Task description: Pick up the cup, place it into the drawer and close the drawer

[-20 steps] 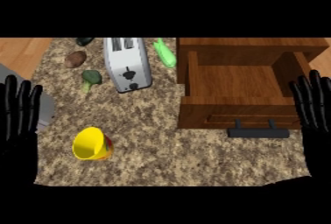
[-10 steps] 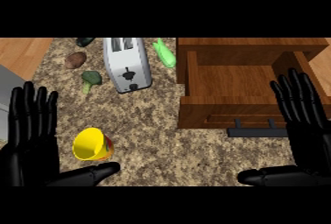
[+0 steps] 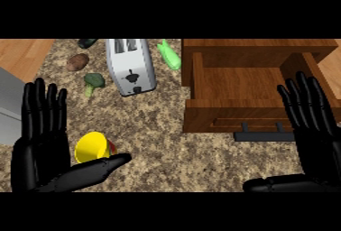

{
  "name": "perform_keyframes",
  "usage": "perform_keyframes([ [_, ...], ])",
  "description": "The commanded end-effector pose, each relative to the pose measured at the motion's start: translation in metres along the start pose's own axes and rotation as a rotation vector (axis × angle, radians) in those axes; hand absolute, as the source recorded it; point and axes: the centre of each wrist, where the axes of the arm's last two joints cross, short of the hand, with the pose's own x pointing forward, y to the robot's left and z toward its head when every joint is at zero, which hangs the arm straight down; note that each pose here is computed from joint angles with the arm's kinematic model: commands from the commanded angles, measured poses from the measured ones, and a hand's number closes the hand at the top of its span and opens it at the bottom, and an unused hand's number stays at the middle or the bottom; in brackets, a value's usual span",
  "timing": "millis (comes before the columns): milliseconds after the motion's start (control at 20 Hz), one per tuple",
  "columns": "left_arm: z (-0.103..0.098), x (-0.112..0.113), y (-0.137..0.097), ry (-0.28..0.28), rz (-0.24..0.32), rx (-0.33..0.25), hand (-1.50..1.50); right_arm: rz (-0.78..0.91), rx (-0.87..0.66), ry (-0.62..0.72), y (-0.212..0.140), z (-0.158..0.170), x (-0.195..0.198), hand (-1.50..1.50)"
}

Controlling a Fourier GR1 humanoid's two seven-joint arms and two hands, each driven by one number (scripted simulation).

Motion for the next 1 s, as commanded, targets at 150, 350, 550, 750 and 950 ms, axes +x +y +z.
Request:
perform_keyframes([
  [150,-0.005,-0.026,-0.005,0.025,-0.028,0.01,-1.5,-0.01,0.001,-0.034,0.007,-0.022,0.008,-1.5],
  [350,0.022,-0.03,0.016,0.05,-0.017,0.044,-1.5,-0.003,-0.018,-0.01,-0.015,-0.028,0.01,-1.5],
  [550,0.033,-0.017,0.006,0.094,-0.03,0.064,-1.5,0.001,-0.004,-0.028,-0.01,-0.014,-0.003,-1.5],
  [750,0.03,-0.043,0.036,0.135,-0.038,0.088,-1.5,0.004,-0.012,-0.014,-0.015,-0.031,0.011,-1.5],
  [950,0.052,-0.064,0.05,0.17,-0.076,0.128,-1.5,0.025,0.001,-0.023,-0.015,-0.012,-0.004,-1.5],
])
